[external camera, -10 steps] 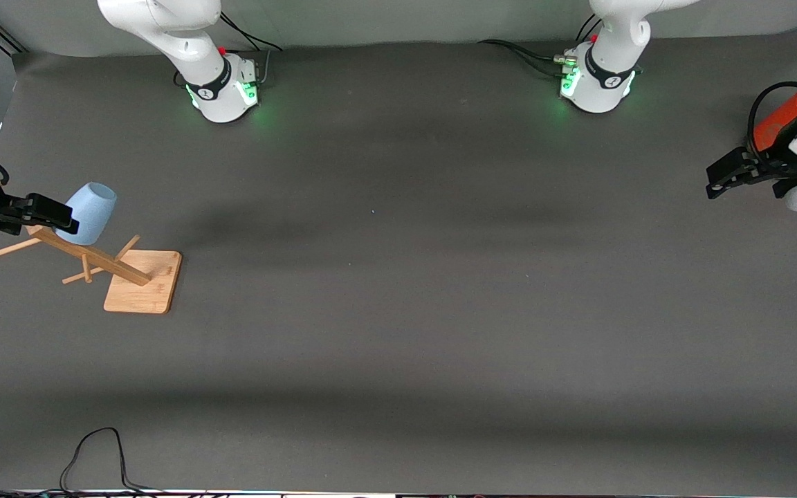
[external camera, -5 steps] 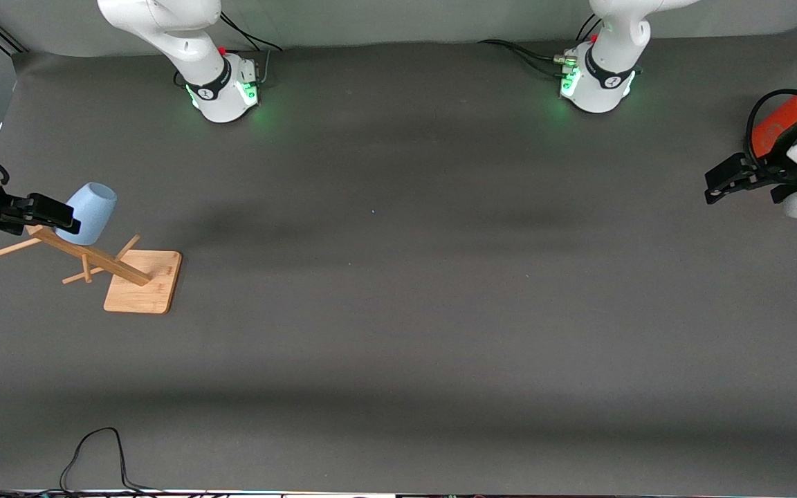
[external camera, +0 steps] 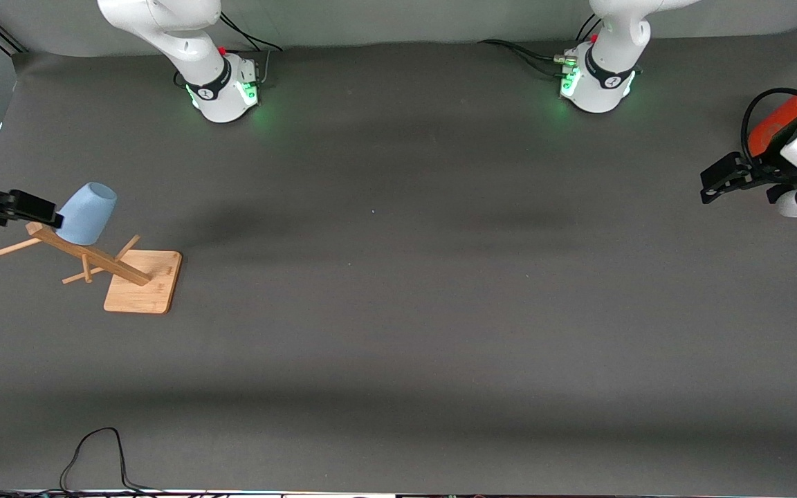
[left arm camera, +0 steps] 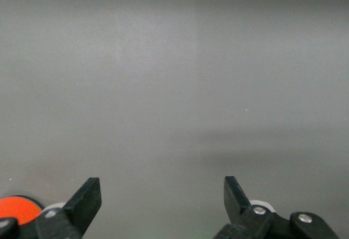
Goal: Rotate and upright cup with both arms
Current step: 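Move the right gripper to the blue cup on the wooden stand, then close the right gripper on the blue cup's base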
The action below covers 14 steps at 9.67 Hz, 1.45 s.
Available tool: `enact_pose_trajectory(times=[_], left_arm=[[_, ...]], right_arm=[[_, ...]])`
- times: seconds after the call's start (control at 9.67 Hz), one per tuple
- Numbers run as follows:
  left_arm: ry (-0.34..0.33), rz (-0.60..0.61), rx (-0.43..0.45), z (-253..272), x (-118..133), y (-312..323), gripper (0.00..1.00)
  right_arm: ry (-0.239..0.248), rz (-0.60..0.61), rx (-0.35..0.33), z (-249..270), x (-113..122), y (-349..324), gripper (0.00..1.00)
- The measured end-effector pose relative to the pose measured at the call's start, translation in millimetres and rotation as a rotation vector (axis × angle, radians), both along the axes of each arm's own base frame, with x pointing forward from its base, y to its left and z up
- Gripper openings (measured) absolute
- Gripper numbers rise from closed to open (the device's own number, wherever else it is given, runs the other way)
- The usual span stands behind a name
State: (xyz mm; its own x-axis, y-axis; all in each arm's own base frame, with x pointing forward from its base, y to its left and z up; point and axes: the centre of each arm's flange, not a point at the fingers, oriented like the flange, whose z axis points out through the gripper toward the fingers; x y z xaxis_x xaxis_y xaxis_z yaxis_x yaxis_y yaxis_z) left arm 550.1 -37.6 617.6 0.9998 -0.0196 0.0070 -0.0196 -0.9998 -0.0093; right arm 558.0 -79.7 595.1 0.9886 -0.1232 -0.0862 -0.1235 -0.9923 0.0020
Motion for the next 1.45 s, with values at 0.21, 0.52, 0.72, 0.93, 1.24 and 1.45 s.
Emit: enact_pose_trajectory(times=[0.21,0.52,0.72,0.93,1.24,1.45], left_arm=[[-0.001,0.0,0.0,0.1,0.1,0.0,1.0],[-0.001,0.001,0.0,-0.4,0.5,0.0,1.0],[0.0,0.001,-0.001,-1.3,1.1,0.2,1.0],[0.001,0.001,-0.001,-1.6,1.3,0.2,1.0],[0.002,0.005,-0.001,-2.1,1.6,1.7,1.0],[0.002,0.005,-0.002,-2.2,1.7,1.9,1.0]], right_arm=[[-0.001,-0.021,0.006,8.1,-21.6,-12.7,1.0],[0.039,-0.175,-0.001,-3.0,-32.4,-11.3,1.0],[0.053,-0.41,-0.025,-7.4,-35.2,-11.2,1.0],[0.053,-0.659,-0.052,-6.6,-35.4,-11.3,1.0],[0.028,-0.777,-0.052,-22.6,-37.3,-29.0,1.0],[0.004,-0.791,-0.039,-57.7,-45.0,-35.2,1.0]])
